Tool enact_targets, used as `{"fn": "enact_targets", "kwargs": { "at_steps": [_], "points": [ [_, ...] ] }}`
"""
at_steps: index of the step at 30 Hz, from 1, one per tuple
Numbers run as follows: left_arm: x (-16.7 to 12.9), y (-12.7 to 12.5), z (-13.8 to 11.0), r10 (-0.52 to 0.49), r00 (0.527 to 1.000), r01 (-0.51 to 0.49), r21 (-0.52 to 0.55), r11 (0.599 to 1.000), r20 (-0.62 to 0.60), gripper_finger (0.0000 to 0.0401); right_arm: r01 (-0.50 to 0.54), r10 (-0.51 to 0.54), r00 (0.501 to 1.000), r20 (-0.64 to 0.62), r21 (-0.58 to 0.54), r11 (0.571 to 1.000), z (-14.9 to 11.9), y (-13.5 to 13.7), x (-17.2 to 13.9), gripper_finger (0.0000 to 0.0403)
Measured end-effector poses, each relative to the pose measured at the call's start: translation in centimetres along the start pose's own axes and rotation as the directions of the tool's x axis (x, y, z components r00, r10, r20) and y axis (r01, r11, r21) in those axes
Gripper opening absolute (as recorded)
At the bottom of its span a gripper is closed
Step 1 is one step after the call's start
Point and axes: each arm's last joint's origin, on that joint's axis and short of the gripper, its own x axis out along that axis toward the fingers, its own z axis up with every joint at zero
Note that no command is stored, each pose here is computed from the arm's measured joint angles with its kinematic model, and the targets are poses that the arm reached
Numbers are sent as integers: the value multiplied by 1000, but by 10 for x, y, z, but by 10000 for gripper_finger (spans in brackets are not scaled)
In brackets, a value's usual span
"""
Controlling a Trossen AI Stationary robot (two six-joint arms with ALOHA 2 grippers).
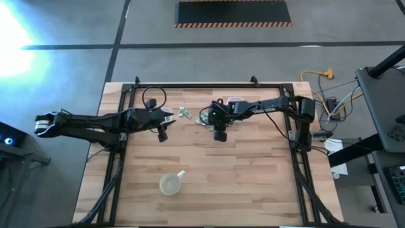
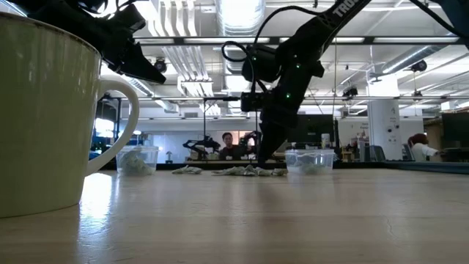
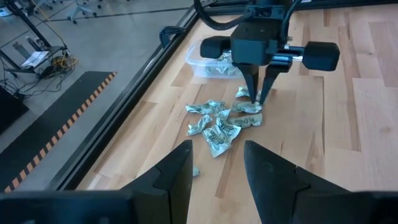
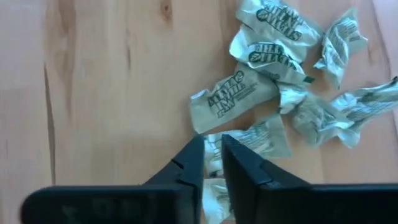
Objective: Pick and place items into bin
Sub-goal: Put the green stevia packet into the rectangular transparent bin
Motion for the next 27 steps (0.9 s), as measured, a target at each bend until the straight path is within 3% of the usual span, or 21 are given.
{"fn": "enact_targets", "kwargs": {
  "at_steps": [7, 13, 19, 27],
  "points": [
    [0, 0, 0, 0, 1000, 0, 0, 1000, 0, 128, 44, -44, 999, -21, 6, 999, -2, -4, 7, 123],
    [0, 0, 0, 0, 1000, 0, 0, 1000, 0, 128, 53, -53, 998, -41, 8, 999, -5, -5, 14, 145],
    [0, 0, 0, 0, 1000, 0, 0, 1000, 0, 128, 51, -50, 997, -53, 5, 999, -6, -5, 19, 128],
    [0, 0, 0, 0, 1000, 0, 0, 1000, 0, 128, 50, -50, 997, -53, 3, 999, -6, -5, 18, 61]
  ]
}}
